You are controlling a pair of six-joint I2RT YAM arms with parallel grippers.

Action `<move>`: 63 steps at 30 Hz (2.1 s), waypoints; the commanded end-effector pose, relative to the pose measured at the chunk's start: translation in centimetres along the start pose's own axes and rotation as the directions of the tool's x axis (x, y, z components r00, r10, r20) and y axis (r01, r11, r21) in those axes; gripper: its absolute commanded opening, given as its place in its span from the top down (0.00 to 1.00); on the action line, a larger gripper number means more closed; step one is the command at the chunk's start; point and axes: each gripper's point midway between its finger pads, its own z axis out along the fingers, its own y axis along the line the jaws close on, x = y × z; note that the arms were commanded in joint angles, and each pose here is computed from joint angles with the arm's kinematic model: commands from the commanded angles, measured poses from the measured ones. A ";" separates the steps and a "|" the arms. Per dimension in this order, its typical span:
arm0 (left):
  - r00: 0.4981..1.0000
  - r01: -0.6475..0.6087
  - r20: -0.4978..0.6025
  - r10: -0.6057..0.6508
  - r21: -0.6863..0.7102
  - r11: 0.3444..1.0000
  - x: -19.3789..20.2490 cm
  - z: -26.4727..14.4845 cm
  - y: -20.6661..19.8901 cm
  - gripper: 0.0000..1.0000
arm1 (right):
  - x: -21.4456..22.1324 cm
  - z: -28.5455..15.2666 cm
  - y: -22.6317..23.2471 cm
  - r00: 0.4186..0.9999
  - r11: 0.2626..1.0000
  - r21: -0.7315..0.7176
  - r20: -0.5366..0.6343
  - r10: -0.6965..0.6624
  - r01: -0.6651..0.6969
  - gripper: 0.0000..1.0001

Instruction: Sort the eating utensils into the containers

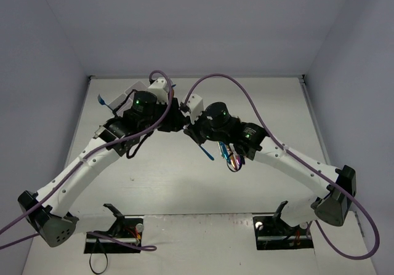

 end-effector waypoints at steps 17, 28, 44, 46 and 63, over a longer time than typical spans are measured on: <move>0.966 -0.139 0.189 0.176 -0.193 0.971 -3.6 -2.3 3.1 1.00 | -4.0 -0.9 -1.4 0.992 0.995 0.093 0.127 0.013 -0.025 0.42; 0.919 -0.084 0.247 0.309 -0.643 0.762 -11.0 -9.8 17.4 1.00 | 0.8 -2.6 -8.5 0.978 0.934 0.290 0.095 0.186 -0.206 0.11; 0.869 0.046 0.323 0.374 -0.806 0.590 -21.1 -9.9 27.8 1.00 | 5.7 -5.4 -10.8 0.970 0.887 0.397 0.040 0.239 -0.235 0.00; 0.866 0.072 0.330 0.374 -0.825 0.560 -21.3 -10.3 29.8 1.00 | 6.2 -5.3 -10.8 0.969 0.887 0.398 0.028 0.245 -0.236 0.00; 0.936 -0.011 0.182 0.300 -0.839 0.543 -15.7 -4.8 35.1 0.79 | 10.5 -3.7 -11.5 0.948 0.866 0.432 -0.072 0.311 -0.251 0.00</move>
